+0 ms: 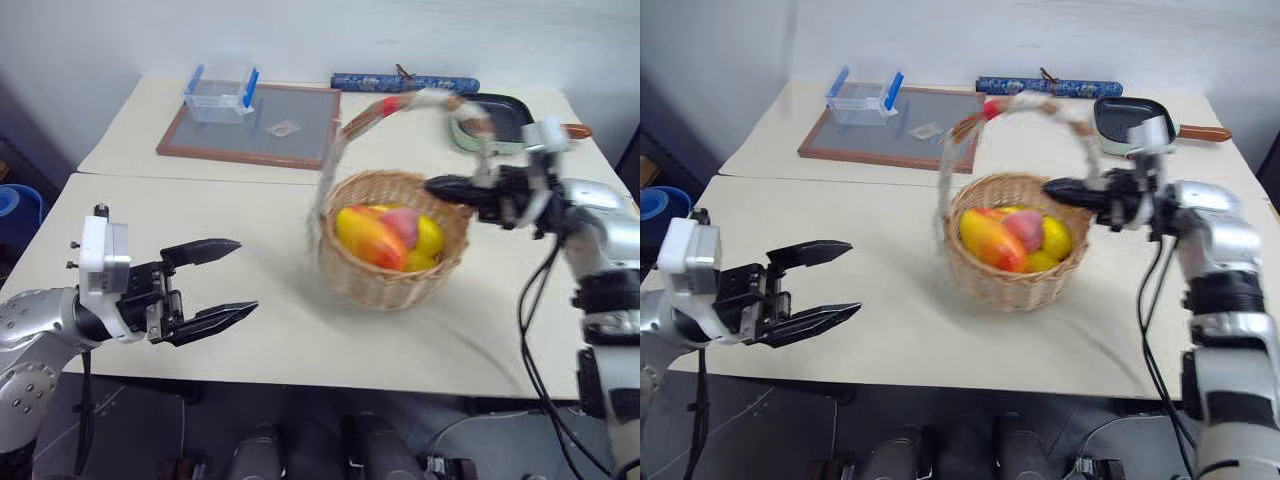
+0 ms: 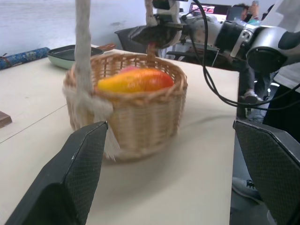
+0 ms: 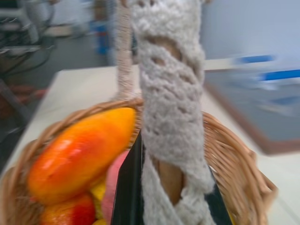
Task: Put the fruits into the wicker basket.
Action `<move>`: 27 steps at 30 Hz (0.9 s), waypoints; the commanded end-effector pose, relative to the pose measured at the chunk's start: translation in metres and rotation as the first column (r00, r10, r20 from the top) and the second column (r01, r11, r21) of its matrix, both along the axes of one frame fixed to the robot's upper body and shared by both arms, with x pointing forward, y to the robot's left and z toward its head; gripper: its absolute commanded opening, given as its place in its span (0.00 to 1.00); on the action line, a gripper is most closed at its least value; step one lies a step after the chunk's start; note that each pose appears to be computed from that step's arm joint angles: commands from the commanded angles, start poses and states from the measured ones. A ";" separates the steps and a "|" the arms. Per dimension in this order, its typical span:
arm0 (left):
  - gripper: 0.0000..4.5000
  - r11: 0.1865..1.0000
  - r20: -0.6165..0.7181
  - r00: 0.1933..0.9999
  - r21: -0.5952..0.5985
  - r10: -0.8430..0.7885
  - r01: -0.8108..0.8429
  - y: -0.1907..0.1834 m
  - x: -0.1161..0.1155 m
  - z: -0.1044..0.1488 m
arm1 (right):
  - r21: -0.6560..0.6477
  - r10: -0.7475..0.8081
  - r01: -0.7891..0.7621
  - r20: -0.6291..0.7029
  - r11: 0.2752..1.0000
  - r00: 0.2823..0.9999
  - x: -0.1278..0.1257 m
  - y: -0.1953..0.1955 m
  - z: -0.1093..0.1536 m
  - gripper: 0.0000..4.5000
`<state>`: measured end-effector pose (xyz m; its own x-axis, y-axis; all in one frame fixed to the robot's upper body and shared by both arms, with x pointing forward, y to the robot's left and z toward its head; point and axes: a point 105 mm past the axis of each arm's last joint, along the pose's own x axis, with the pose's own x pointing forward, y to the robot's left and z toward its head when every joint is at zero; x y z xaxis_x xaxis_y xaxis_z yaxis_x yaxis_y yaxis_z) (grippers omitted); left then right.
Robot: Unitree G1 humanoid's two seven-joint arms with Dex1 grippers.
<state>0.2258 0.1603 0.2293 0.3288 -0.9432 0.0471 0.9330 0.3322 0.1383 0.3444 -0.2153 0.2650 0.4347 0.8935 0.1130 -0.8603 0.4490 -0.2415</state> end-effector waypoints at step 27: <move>1.00 0.993 -0.061 0.992 0.045 -0.110 0.113 0.005 0.026 -0.013 | 0.156 -0.700 0.694 -0.024 0.703 0.714 -0.062 -0.136 -0.008 0.84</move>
<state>0.2525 0.1578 0.2154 0.1980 -0.9802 -0.0034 0.9776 0.1972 0.0737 0.2992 -0.3474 0.2277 0.9437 0.2945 0.1505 -0.2831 0.9546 -0.0933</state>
